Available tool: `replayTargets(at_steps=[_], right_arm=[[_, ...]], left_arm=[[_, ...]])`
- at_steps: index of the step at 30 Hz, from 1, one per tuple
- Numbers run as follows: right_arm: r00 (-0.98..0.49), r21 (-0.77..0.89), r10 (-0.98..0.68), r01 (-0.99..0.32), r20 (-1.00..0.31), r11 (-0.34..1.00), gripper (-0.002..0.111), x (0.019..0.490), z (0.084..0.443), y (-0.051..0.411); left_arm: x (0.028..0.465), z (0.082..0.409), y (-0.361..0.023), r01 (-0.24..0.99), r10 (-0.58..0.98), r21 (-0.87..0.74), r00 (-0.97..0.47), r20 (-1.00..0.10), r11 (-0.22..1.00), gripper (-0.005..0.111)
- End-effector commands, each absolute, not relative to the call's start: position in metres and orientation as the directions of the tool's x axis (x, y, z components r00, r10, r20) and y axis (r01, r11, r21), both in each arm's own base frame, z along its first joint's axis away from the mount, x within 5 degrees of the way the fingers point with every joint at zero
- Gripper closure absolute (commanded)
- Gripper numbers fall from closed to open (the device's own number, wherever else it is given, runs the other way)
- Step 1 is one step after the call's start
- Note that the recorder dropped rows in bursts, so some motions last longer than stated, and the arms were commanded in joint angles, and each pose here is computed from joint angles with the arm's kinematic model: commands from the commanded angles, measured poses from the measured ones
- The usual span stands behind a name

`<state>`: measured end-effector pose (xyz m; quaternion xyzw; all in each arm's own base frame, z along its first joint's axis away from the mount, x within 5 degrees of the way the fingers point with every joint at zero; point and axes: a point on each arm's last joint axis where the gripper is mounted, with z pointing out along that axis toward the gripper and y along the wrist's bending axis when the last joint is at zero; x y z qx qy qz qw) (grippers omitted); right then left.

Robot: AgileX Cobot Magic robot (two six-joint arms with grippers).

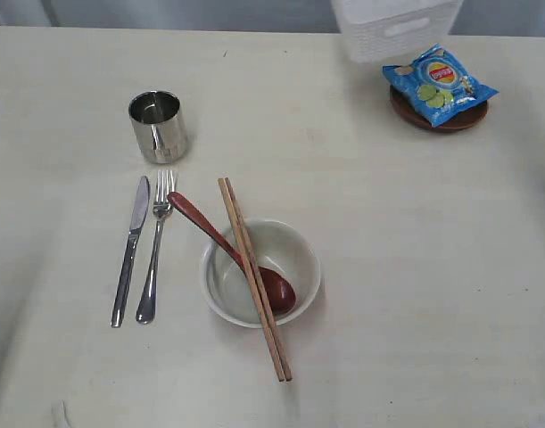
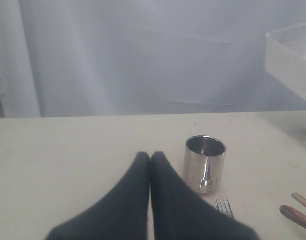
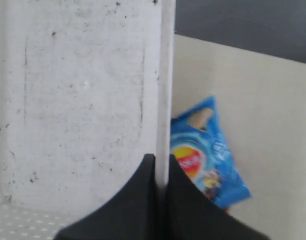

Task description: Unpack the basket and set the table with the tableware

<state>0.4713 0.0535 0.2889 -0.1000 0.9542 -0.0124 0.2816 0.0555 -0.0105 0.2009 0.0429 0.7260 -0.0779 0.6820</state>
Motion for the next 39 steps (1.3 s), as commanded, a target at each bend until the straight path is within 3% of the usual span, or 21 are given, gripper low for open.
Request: replayTargets(at_steps=[1, 8, 14, 25, 31, 39], right_arm=[[-0.867, -0.036, -0.03, -0.015, -0.497, 0.999, 0.109, 0.467, 0.292, -0.022], [-0.878, -0.017, 0.143, 0.17, -0.457, 0.985, 0.109, 0.451, 0.278, -0.112], [-0.907, -0.037, 0.176, 0.206, -0.383, 0.978, 0.109, 0.432, 0.238, -0.15], [-0.936, -0.063, 0.135, 0.164, -0.324, 0.985, 0.109, 0.413, 0.201, -0.18], [-0.95, 0.008, 0.068, 0.069, -0.304, 0.998, 0.109, 0.416, 0.17, -0.178], [-0.971, 0.025, 0.042, 0.037, -0.235, 0.999, 0.109, 0.42, 0.127, -0.18]], left_arm=[[0.055, 0.201, -0.01, 0.17, -0.047, -0.057, -0.06, -0.997, 0.984, 0.107], [0.055, 0.201, -0.01, 0.17, -0.047, -0.057, -0.06, -0.997, 0.984, 0.107], [0.055, 0.201, -0.01, 0.17, -0.047, -0.057, -0.06, -0.997, 0.984, 0.107], [0.055, 0.201, -0.01, 0.17, -0.047, -0.057, -0.06, -0.997, 0.984, 0.107], [0.055, 0.201, -0.01, 0.17, -0.047, -0.057, -0.06, -0.997, 0.984, 0.107], [0.055, 0.201, -0.01, 0.17, -0.047, -0.057, -0.06, -0.997, 0.984, 0.107]])
